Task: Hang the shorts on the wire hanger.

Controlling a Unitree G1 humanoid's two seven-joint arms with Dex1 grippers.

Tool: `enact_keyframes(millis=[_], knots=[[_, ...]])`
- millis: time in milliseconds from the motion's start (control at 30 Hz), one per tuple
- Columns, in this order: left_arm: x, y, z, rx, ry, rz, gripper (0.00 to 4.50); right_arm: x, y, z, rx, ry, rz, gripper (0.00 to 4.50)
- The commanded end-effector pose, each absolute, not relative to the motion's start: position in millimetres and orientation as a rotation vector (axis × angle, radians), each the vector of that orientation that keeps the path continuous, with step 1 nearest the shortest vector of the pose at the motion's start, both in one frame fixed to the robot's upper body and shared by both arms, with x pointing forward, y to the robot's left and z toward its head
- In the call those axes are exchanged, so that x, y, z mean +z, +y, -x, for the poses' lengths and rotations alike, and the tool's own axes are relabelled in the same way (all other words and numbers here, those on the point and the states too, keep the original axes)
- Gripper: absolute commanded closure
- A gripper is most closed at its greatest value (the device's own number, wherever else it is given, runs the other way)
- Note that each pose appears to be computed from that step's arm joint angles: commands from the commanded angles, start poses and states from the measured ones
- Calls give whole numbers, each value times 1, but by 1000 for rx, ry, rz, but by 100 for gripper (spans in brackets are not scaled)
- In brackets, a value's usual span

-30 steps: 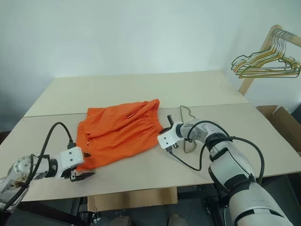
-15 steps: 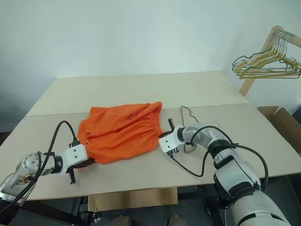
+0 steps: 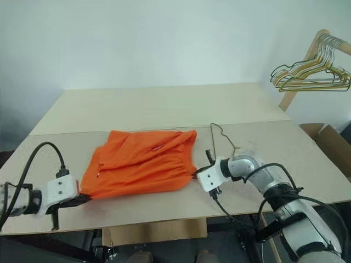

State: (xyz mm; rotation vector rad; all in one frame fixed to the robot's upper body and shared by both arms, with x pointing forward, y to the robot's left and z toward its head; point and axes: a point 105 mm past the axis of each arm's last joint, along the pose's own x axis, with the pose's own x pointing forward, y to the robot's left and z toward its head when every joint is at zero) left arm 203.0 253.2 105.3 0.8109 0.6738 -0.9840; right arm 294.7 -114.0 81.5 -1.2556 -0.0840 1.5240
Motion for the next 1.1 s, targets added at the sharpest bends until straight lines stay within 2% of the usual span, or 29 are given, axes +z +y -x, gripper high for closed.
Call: enact_keyframes(millis=[33,133,233,300,367,433,500,567,667,700,800,967,1067,1100], knots=[[128,246,-217,-954,585,-831,447,114,-111,-294,1507,-126,1194,450],[135,238,-250,-865,461,-812,447,134,-103,-313,1409,-132,1076,450],[171,221,-326,-584,190,-689,447,165,-97,-362,1168,-110,946,450],[211,216,-372,-374,14,-626,447,193,-97,-398,951,-152,919,450],[281,227,-407,-32,-245,-519,447,238,-103,-434,653,-265,892,450],[346,234,-408,164,-476,-476,447,296,-114,-452,367,-435,842,450],[390,231,-392,193,-650,-445,447,343,-124,-448,191,-610,779,450],[418,227,-371,181,-789,-433,447,373,-130,-437,91,-752,747,450],[427,225,-340,47,-864,-407,447,390,-125,-413,100,-926,750,450],[424,224,-334,4,-856,-411,447,390,-123,-409,110,-955,769,450],[377,224,-320,-168,-676,-587,447,353,-111,-402,277,-917,860,450],[272,213,-295,-483,-311,-786,447,227,-95,-391,684,-674,1210,450],[217,212,-276,-630,-100,-889,447,163,-101,-375,864,-559,1343,450],[205,212,-269,-675,-52,-913,447,152,-103,-371,893,-543,1355,450]])
